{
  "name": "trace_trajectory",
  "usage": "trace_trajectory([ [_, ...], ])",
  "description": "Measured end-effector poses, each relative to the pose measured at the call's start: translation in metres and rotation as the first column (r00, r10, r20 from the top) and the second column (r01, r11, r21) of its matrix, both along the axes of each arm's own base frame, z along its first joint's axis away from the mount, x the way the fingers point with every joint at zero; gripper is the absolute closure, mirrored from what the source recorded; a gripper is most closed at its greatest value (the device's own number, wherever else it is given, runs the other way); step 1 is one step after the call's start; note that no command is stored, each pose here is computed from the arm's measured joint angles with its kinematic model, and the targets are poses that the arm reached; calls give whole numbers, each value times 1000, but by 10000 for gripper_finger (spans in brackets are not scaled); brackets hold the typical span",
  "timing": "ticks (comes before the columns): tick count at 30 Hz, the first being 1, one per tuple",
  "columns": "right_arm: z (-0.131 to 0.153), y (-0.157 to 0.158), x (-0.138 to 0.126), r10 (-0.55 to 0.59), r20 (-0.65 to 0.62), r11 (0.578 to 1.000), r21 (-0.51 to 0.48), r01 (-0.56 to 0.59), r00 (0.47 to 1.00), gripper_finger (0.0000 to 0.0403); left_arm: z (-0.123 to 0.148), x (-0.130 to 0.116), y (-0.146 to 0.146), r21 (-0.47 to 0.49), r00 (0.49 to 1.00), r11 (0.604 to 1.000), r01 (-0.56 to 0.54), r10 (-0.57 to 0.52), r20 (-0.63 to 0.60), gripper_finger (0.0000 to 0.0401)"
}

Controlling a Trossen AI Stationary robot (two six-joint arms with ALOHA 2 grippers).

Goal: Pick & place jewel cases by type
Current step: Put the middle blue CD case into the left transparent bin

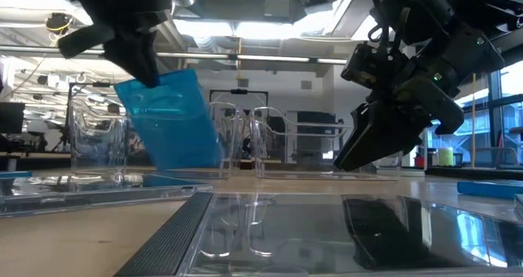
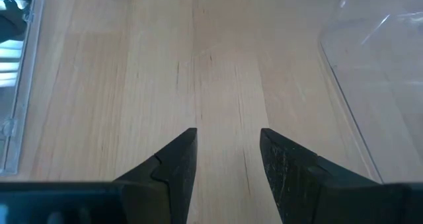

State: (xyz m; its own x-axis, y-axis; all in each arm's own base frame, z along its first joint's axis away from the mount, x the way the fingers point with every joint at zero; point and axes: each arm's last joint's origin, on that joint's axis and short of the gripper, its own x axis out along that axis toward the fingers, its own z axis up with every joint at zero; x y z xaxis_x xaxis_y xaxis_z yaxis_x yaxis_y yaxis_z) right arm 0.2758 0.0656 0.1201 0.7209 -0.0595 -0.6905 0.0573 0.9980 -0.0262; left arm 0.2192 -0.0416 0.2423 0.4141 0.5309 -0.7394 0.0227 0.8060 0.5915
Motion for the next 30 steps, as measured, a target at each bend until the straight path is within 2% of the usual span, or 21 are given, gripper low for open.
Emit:
trace_trajectory([
  [4,0,0,0,0,0,1000,1,0,1000,233,14,-1,1,9,998,1000,-4,4,65,361],
  [6,0,0,0,-3,1,1000,4,3,1000,233,22,-8,3,11,996,1000,-10,9,94,361],
  [10,0,0,0,-20,1,1000,21,20,1000,233,43,-30,9,-48,972,998,-35,46,232,361],
  [13,0,0,0,-19,-2,1000,20,19,1000,233,56,-48,15,-83,928,995,-50,77,366,361],
  [16,0,0,0,-19,-1,1000,20,19,1000,233,62,-63,18,-126,867,992,-17,77,492,361],
  [21,0,0,0,-20,3,1000,22,20,1000,233,53,-84,24,-151,781,988,34,68,621,361],
  [24,0,0,0,-20,3,1000,22,20,1000,233,38,-93,26,-175,749,983,57,74,659,361],
  [30,0,0,0,-18,2,1000,20,18,1000,233,9,-101,31,-164,706,985,56,77,704,361],
])
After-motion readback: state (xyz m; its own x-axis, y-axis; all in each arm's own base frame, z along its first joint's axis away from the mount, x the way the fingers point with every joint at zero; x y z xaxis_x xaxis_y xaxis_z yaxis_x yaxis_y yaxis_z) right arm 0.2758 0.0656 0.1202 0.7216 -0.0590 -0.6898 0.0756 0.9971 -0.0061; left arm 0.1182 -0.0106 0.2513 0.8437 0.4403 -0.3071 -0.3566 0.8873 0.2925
